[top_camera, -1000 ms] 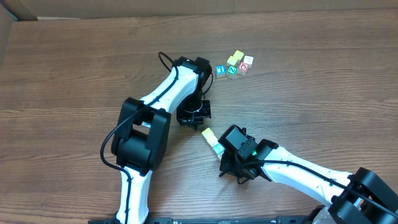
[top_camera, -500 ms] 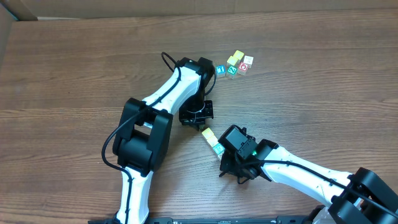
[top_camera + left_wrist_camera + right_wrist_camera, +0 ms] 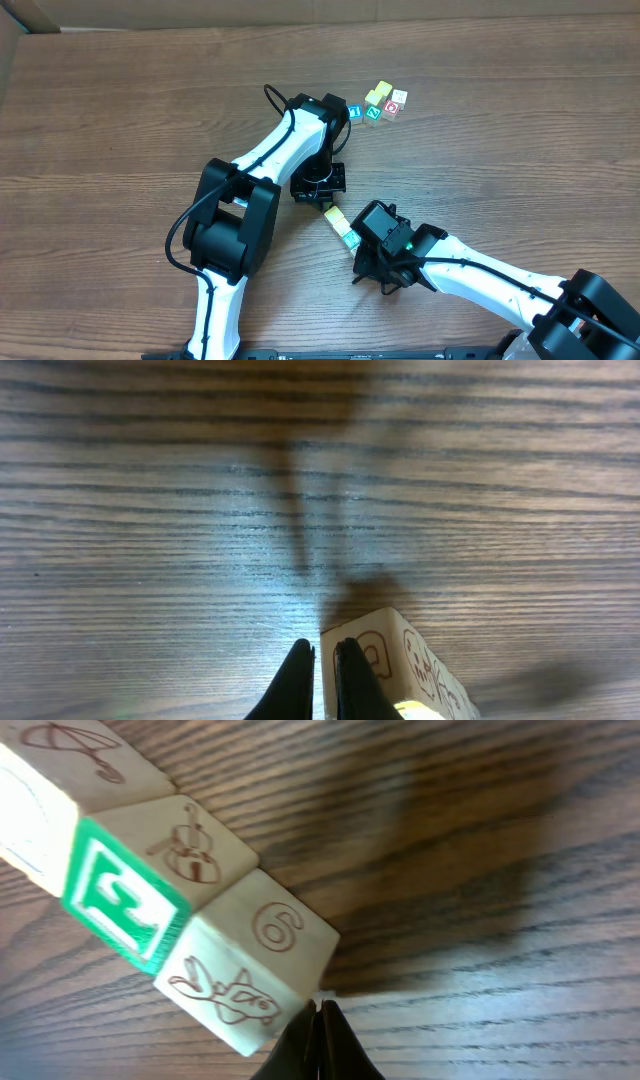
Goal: Flip 4 blocks
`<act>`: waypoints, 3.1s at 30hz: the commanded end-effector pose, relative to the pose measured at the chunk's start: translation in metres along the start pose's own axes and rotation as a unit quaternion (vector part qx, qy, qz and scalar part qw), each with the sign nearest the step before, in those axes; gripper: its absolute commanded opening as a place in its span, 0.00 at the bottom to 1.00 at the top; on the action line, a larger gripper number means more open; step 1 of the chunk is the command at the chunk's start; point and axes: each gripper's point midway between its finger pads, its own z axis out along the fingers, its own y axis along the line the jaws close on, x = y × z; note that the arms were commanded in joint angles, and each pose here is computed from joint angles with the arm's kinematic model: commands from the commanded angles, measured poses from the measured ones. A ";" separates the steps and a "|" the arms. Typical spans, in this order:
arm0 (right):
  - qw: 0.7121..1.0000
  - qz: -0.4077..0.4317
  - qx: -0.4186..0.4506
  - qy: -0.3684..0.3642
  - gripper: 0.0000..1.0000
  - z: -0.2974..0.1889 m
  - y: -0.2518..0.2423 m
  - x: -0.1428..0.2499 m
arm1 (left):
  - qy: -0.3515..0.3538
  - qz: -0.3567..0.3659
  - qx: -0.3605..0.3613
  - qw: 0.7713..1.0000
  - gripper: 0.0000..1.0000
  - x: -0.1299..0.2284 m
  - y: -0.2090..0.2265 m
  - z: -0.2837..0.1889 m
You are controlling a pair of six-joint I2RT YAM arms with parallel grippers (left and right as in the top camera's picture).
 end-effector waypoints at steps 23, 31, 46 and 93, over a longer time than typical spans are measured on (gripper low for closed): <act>1.000 0.026 -0.005 -0.004 0.04 0.002 0.002 -0.001 | -0.017 0.017 0.021 0.999 0.04 -0.009 -0.013 -0.002; 0.999 0.040 -0.005 -0.004 0.04 0.002 0.003 -0.001 | -0.015 0.021 0.044 0.999 0.04 -0.009 -0.021 -0.002; 0.998 0.066 -0.009 -0.005 0.04 0.002 0.004 -0.001 | -0.017 0.031 0.046 0.998 0.04 -0.010 -0.022 -0.003; 0.965 -0.254 -0.034 -0.047 0.42 -0.108 0.100 -0.072 | -0.047 -0.274 0.051 0.959 0.34 -0.039 0.225 -0.146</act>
